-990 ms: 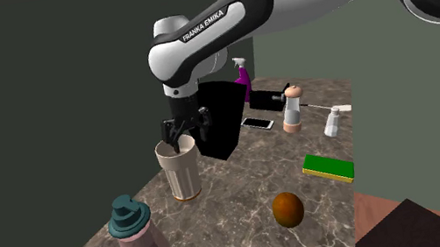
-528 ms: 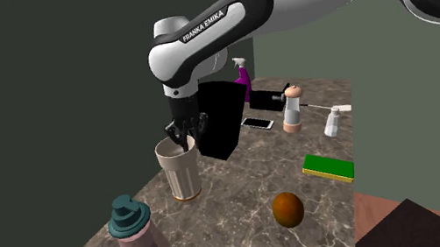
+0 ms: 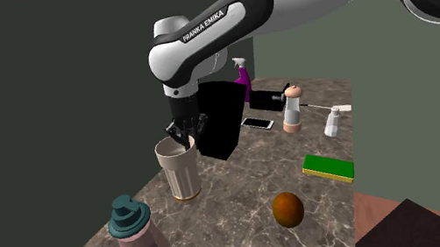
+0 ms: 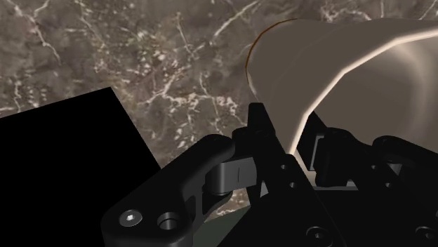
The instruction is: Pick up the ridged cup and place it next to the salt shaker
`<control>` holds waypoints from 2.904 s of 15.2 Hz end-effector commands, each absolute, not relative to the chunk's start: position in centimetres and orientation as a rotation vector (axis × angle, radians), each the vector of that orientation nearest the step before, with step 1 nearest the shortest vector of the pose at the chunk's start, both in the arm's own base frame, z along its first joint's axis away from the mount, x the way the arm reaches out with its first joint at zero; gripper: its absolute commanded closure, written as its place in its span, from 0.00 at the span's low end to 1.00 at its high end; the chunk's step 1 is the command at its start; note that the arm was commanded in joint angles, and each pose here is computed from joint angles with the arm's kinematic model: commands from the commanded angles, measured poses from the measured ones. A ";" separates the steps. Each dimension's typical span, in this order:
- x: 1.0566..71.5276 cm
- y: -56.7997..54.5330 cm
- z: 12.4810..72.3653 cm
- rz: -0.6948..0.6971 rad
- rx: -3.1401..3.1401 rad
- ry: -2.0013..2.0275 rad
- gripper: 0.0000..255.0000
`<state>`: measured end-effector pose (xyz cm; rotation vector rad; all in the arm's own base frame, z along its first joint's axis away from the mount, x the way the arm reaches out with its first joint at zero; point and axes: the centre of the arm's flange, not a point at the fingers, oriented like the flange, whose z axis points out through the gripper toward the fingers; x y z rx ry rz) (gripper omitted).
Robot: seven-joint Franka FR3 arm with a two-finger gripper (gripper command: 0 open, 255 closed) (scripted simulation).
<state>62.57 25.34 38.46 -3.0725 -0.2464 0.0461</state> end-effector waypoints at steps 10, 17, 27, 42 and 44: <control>62.6 25.4 43.7 0.047 -3.072 -0.247 1.00; 62.6 25.4 47.4 0.047 -3.072 -0.247 1.00; 62.6 25.4 52.7 0.047 -3.072 -0.247 1.00; 62.6 25.4 60.6 0.047 -3.072 -0.247 1.00; 62.6 25.4 61.6 0.047 -3.072 -0.247 1.00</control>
